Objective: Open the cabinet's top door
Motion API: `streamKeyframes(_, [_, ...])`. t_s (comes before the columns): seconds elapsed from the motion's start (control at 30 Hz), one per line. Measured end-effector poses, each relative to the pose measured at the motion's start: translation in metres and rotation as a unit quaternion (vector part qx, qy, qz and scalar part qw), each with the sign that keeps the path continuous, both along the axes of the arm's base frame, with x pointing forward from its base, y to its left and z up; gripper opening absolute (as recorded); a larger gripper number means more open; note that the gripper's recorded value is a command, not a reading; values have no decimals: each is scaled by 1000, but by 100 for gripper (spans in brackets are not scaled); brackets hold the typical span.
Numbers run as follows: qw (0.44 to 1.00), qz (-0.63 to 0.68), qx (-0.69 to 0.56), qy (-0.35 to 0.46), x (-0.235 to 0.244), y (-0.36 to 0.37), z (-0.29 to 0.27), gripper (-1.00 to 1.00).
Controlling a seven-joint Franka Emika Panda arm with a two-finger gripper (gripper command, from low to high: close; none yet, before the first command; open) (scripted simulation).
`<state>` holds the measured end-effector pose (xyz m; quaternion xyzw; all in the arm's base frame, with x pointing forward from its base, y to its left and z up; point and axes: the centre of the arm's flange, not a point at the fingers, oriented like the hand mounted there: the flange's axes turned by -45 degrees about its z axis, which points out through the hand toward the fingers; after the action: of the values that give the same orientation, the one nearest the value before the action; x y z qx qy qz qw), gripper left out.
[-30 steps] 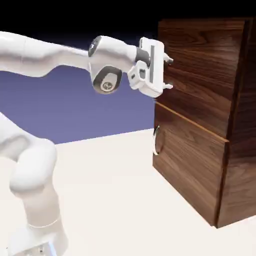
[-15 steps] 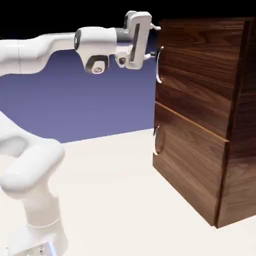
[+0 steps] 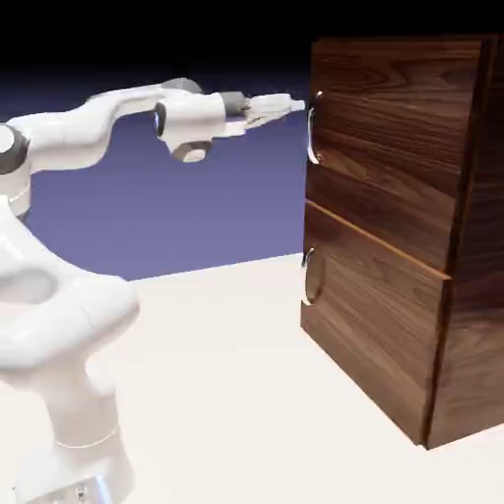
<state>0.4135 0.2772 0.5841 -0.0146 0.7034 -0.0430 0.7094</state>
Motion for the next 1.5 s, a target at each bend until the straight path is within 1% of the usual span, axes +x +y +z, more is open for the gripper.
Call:
streamKeyframes(0.03, [999, 0, 33, 3, 4, 6, -11, 0])
streamKeyframes(0.1, [999, 0, 41, 3, 6, 8, -14, 0])
streamKeyframes(0.23, [999, 0, 41, 3, 46, 7, -14, 0])
streamKeyframes(0.27, [999, 0, 41, 3, 55, 6, -14, -100])
streamKeyframes(0.37, [999, 8, 40, 4, 49, 4, -14, -100])
streamKeyframes(0.87, [987, 154, 42, 9, -71, -54, -14, -100])
streamKeyframes(1.1, [974, 225, 38, 13, -125, -96, -14, -100])
streamKeyframes(1.27, [956, 290, 38, 15, -168, -141, -14, -100])
streamKeyframes(1.5, [934, 354, 37, 18, -204, -191, -14, -100])
